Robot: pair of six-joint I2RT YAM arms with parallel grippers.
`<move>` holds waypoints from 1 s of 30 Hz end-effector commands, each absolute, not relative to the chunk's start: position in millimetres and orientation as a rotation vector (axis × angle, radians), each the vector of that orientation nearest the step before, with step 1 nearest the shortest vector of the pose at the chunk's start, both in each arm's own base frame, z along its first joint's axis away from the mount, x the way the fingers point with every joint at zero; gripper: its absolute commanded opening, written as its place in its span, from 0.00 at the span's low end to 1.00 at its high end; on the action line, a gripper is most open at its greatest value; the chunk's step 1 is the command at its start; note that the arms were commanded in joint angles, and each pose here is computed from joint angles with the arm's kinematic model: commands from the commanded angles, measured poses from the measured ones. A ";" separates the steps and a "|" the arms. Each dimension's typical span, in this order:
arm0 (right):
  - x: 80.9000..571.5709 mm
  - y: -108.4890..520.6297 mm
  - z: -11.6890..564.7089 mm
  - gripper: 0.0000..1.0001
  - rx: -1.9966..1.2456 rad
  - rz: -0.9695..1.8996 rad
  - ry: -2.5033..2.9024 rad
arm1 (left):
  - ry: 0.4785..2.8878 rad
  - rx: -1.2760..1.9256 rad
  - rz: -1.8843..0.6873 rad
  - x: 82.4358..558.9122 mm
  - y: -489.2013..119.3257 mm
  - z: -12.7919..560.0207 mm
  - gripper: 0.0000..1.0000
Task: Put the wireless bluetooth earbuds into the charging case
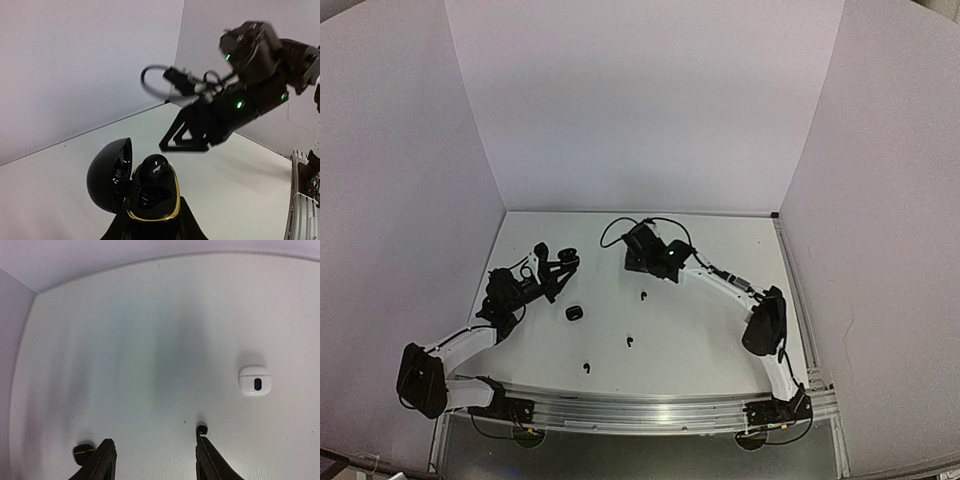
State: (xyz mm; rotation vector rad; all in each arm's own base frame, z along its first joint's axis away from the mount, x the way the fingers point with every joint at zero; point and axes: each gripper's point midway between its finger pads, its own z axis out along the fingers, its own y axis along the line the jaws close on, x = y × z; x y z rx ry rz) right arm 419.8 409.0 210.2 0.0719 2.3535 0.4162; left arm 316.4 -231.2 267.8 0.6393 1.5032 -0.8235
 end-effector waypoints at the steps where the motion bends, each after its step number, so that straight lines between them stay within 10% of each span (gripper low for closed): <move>1: 414.3 407.5 138.4 0.50 0.037 0.280 2.544 | 1.451 0.648 -0.806 313.1 -229.8 288.8 0.00; 30: 414.3 390.3 5.0 0.28 -0.036 0.063 2.765 | 1.457 0.658 -0.822 310.8 -231.4 290.4 0.00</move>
